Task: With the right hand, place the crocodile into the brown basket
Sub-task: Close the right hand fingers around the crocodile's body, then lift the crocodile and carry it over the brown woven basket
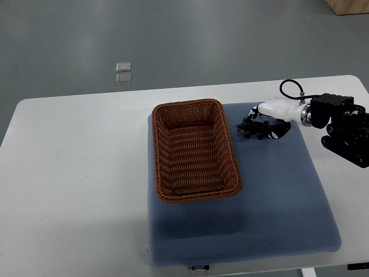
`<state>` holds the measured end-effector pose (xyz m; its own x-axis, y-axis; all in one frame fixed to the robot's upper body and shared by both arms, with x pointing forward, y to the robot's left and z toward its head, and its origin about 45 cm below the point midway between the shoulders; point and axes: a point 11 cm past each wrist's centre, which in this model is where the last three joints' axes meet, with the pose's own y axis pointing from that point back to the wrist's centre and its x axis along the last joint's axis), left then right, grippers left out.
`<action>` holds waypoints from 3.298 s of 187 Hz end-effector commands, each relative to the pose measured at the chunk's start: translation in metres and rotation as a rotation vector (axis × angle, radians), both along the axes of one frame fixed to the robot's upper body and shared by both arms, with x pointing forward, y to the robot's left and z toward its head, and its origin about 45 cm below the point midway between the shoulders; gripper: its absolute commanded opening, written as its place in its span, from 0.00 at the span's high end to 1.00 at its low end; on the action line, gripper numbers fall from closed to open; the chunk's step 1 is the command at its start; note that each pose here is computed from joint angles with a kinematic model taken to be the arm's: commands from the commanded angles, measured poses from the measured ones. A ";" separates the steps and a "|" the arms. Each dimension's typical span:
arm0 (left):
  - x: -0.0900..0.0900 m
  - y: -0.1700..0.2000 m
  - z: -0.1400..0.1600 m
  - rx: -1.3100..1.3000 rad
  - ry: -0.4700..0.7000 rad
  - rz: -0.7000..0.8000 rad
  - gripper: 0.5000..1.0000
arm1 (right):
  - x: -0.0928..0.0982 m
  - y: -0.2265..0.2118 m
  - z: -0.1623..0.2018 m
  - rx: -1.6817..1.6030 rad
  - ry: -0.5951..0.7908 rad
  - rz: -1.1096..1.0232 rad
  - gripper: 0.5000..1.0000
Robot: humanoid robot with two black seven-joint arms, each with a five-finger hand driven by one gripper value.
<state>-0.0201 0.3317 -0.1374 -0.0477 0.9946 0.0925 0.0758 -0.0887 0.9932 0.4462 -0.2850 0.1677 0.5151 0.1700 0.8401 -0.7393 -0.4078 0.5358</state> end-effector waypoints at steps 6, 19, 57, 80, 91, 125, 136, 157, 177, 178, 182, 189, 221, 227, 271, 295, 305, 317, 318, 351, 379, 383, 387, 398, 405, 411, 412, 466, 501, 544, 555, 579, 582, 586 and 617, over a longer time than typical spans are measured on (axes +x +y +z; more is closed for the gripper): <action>0.000 0.000 0.000 0.000 0.000 0.000 0.00 | 0.000 0.000 -0.001 0.000 0.001 -0.001 0.55; 0.000 0.000 0.000 0.000 0.000 0.000 0.00 | 0.000 -0.001 -0.001 -0.001 0.000 -0.002 0.61; 0.000 0.000 0.000 0.000 0.000 0.000 0.00 | 0.001 -0.001 0.002 0.003 -0.023 -0.002 0.73; 0.000 0.000 0.000 0.000 0.000 0.000 0.00 | 0.002 -0.001 0.002 0.005 -0.032 -0.003 0.84; 0.000 0.000 0.000 0.000 0.000 0.000 0.00 | 0.002 -0.001 0.003 0.006 -0.040 -0.002 0.90; 0.000 0.000 0.000 0.000 0.000 0.000 0.00 | 0.002 -0.002 0.004 0.010 -0.055 -0.004 1.00; 0.000 0.000 0.000 0.000 0.000 0.000 0.00 | 0.002 -0.002 0.004 0.013 -0.060 -0.005 1.00; 0.000 0.000 0.000 0.000 0.000 0.000 0.00 | 0.002 -0.004 0.004 0.016 -0.069 -0.009 1.00; 0.000 0.000 0.000 0.000 0.000 0.000 0.00 | 0.003 -0.007 0.006 0.018 -0.081 -0.015 1.00; 0.000 0.000 0.000 0.000 0.000 0.000 0.00 | 0.003 -0.008 0.006 0.018 -0.081 -0.017 1.00; 0.000 0.000 0.000 0.000 0.000 0.000 0.00 | 0.003 -0.008 0.006 0.020 -0.084 -0.018 1.00; 0.000 0.000 0.000 0.000 0.000 0.000 0.00 | 0.003 -0.008 0.006 0.021 -0.087 -0.018 1.00; 0.000 0.000 0.000 0.000 0.000 0.000 0.00 | 0.001 -0.010 0.005 0.038 -0.091 -0.031 1.00; 0.000 0.000 0.000 0.000 0.000 0.000 0.00 | 0.001 -0.011 0.005 0.040 -0.093 -0.034 1.00; 0.000 0.000 0.000 0.002 0.000 0.000 0.00 | 0.005 -0.013 0.014 0.082 -0.152 -0.049 1.00; 0.000 0.000 0.000 0.000 0.000 0.000 0.00 | 0.009 -0.019 0.031 0.104 -0.203 -0.053 1.00; 0.000 0.000 0.000 0.000 0.000 0.000 0.00 | 0.013 -0.013 0.042 0.123 -0.229 -0.031 1.00; 0.000 0.000 0.000 0.002 0.000 0.000 0.00 | 0.014 -0.004 0.050 0.154 -0.253 0.001 1.00; 0.000 0.000 0.000 0.002 0.000 0.000 0.00 | 0.014 -0.004 0.050 0.154 -0.253 0.001 1.00; 0.000 0.000 0.000 0.000 0.000 0.000 0.00 | 0.009 0.037 0.070 0.238 -0.315 0.118 1.00; 0.000 0.000 0.000 0.000 0.000 0.000 0.00 | -0.006 0.084 0.082 0.308 -0.311 0.241 1.00; 0.000 0.000 0.000 0.000 0.000 0.000 0.00 | -0.008 0.088 0.083 0.315 -0.310 0.251 1.00; 0.000 0.000 0.000 0.000 0.000 0.000 0.00 | -0.010 0.091 0.083 0.320 -0.306 0.260 1.00; 0.000 0.000 0.000 0.000 0.000 0.000 0.00 | -0.015 0.105 0.083 0.341 -0.295 0.297 1.00; 0.000 0.000 0.000 0.000 0.000 0.000 0.00 | -0.016 0.108 0.082 0.347 -0.290 0.311 1.00; 0.000 0.000 0.000 0.000 0.000 0.000 0.00 | -0.018 0.113 0.080 0.352 -0.282 0.327 1.00; 0.000 0.000 0.000 0.000 0.000 0.000 0.00 | -0.018 0.113 0.080 0.352 -0.282 0.327 1.00; 0.000 0.000 0.000 0.000 0.000 0.000 0.00 | -0.036 0.137 0.057 0.344 -0.230 0.417 1.00; 0.000 0.000 0.000 0.000 0.000 0.000 0.00 | -0.045 0.136 0.042 0.321 -0.196 0.432 1.00; 0.000 0.000 0.000 0.000 0.000 0.000 0.00 | -0.043 0.128 0.036 0.302 -0.200 0.416 0.95; 0.000 0.000 0.000 0.000 0.000 0.000 0.00 | -0.042 0.126 0.035 0.304 -0.210 0.411 0.84; 0.000 0.000 0.000 0.000 0.000 -0.001 0.00 | -0.041 0.123 0.035 0.306 -0.233 0.401 0.52; 0.000 0.000 0.000 0.000 0.000 0.000 0.00 | -0.041 0.123 0.035 0.306 -0.235 0.401 0.50; 0.000 0.000 0.000 0.000 0.000 0.000 0.00 | -0.041 0.123 0.035 0.306 -0.236 0.401 0.46; 0.000 0.000 0.000 0.000 0.000 0.000 0.00 | -0.042 0.121 0.031 0.306 -0.230 0.395 0.14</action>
